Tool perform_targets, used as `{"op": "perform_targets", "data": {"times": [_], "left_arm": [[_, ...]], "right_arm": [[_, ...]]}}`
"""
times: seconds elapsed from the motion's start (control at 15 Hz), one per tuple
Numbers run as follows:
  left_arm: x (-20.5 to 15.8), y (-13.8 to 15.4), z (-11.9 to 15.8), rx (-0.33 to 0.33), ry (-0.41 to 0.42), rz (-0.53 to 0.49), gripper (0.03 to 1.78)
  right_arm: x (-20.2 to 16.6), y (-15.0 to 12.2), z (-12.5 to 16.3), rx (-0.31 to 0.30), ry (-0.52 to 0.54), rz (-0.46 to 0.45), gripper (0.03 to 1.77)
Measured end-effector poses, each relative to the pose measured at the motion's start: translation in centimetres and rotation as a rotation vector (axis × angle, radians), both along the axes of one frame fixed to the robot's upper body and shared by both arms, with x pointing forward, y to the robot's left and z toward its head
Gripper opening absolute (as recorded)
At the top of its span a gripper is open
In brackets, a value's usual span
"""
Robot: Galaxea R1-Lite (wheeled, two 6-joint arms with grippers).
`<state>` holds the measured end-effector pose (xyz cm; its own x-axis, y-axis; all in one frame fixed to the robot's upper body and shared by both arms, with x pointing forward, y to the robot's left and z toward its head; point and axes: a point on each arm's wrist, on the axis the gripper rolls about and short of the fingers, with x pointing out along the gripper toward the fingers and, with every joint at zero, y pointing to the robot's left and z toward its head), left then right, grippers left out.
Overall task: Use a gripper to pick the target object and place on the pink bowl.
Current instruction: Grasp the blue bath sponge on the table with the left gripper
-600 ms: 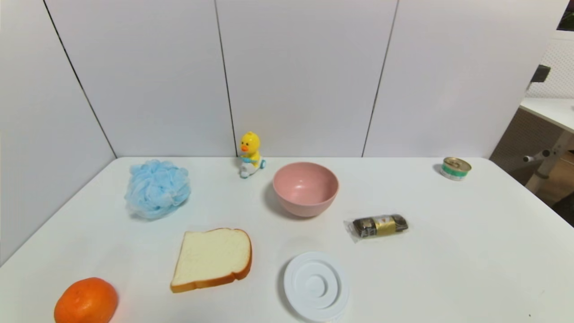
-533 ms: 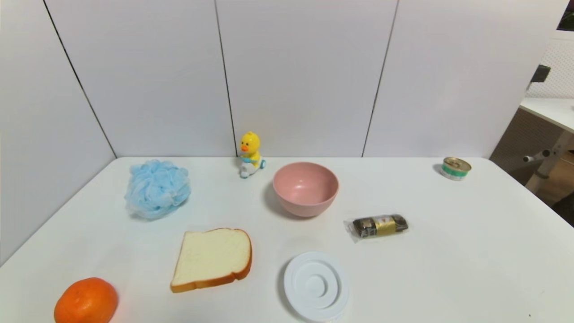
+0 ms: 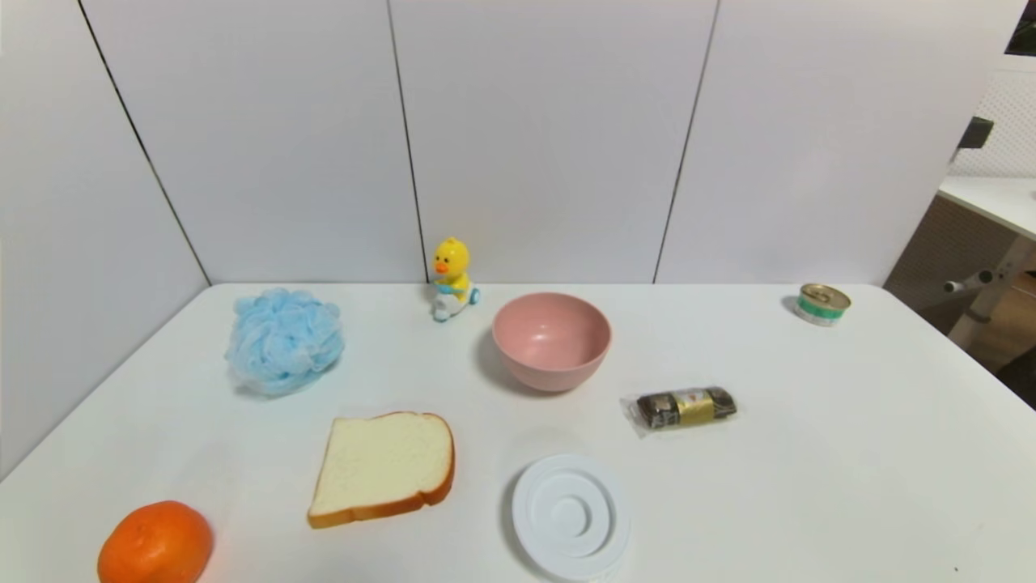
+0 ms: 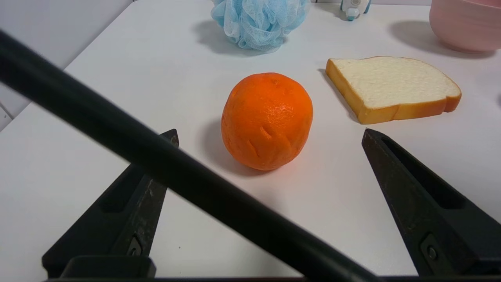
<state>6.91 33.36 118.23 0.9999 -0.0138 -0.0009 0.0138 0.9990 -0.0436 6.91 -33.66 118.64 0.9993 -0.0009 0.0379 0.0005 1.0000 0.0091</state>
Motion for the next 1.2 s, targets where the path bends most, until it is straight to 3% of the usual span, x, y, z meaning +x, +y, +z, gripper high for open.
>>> {"op": "perform_targets", "data": {"times": [0.67,0.8,1.0,1.2], "left_arm": [[0.0,0.1,0.4,-0.044,0.019,0.028,1.69],[-0.1,0.1,2.3,-0.040,0.032,0.029,1.69],[0.5,0.1,7.4,-0.023,0.080,0.019,1.69],[3.6,0.0,12.9,0.000,0.147,0.003,1.69]], "right_arm": [[0.0,0.0,0.0,0.000,0.000,0.000,1.71],[0.0,0.0,0.0,0.000,0.000,0.000,1.71],[0.0,0.0,0.0,0.000,0.000,-0.001,1.71],[0.0,0.0,0.0,0.000,0.000,0.000,1.71]]}}
